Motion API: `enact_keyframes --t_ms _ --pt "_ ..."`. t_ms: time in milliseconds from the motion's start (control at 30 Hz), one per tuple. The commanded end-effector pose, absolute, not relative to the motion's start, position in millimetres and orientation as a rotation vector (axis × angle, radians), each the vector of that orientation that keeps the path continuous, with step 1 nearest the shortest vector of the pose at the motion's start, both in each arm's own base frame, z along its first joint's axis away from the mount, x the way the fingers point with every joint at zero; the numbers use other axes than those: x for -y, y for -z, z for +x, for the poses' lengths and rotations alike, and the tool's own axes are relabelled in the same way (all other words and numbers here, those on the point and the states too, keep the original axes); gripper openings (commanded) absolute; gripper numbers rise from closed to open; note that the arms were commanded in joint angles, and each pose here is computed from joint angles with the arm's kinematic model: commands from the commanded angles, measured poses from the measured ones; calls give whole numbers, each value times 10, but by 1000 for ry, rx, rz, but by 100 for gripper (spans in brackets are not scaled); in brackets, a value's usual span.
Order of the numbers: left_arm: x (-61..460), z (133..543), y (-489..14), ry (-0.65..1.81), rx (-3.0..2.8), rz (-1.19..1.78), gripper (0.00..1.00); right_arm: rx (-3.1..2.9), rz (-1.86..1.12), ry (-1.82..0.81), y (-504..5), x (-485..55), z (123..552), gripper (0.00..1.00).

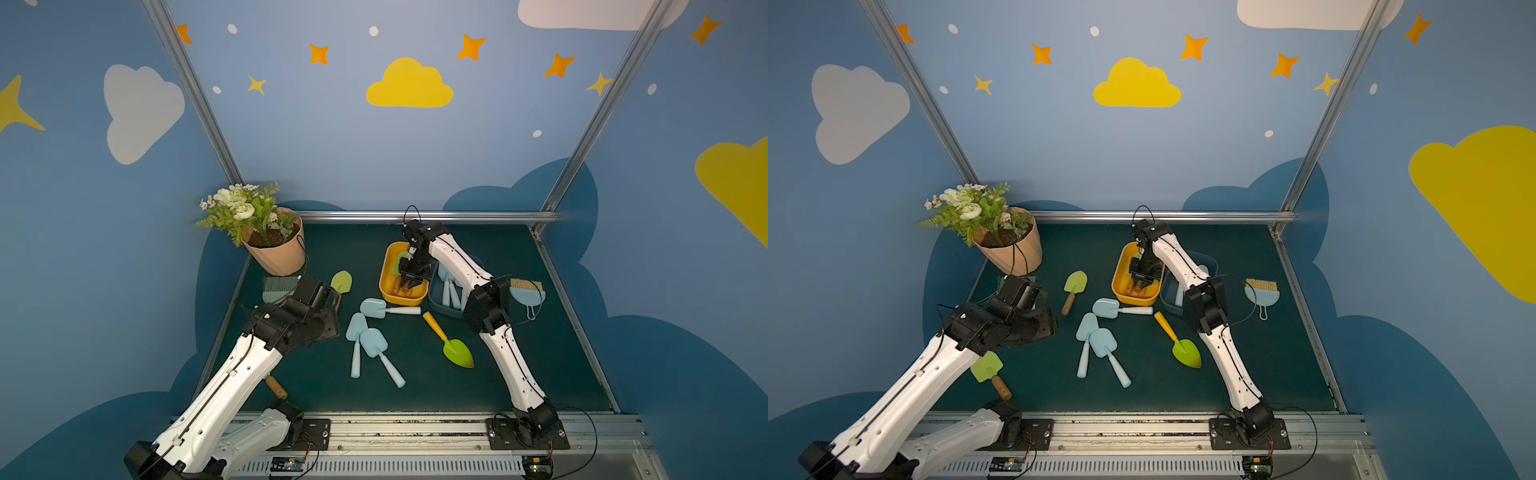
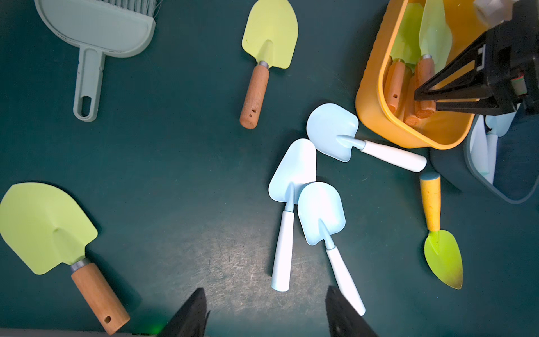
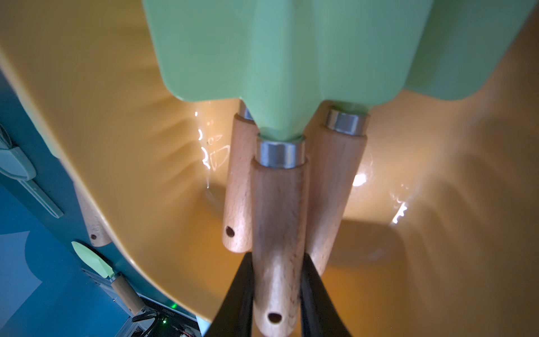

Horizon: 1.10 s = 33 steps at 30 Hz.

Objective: Sort the small shovels by color and place them into the storage box
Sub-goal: Place the shovel in the storage box.

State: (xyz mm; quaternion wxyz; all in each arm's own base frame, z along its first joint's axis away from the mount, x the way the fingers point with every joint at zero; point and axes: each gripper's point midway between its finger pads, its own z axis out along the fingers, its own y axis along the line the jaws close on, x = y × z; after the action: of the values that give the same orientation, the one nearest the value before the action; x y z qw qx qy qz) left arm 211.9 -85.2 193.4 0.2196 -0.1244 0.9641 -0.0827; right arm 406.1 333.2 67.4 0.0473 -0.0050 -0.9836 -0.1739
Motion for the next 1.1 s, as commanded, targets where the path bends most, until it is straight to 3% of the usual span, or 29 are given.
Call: enact_keyframes --t_ms 0,1067 --pt "836 2083 -1930 235 -2668 -341 58 3023 -32 533 -671 -3338 4129 12" --pt "810 2040 -1935 235 -2665 -348 58 2971 -35 488 -518 -3381 3980 26"
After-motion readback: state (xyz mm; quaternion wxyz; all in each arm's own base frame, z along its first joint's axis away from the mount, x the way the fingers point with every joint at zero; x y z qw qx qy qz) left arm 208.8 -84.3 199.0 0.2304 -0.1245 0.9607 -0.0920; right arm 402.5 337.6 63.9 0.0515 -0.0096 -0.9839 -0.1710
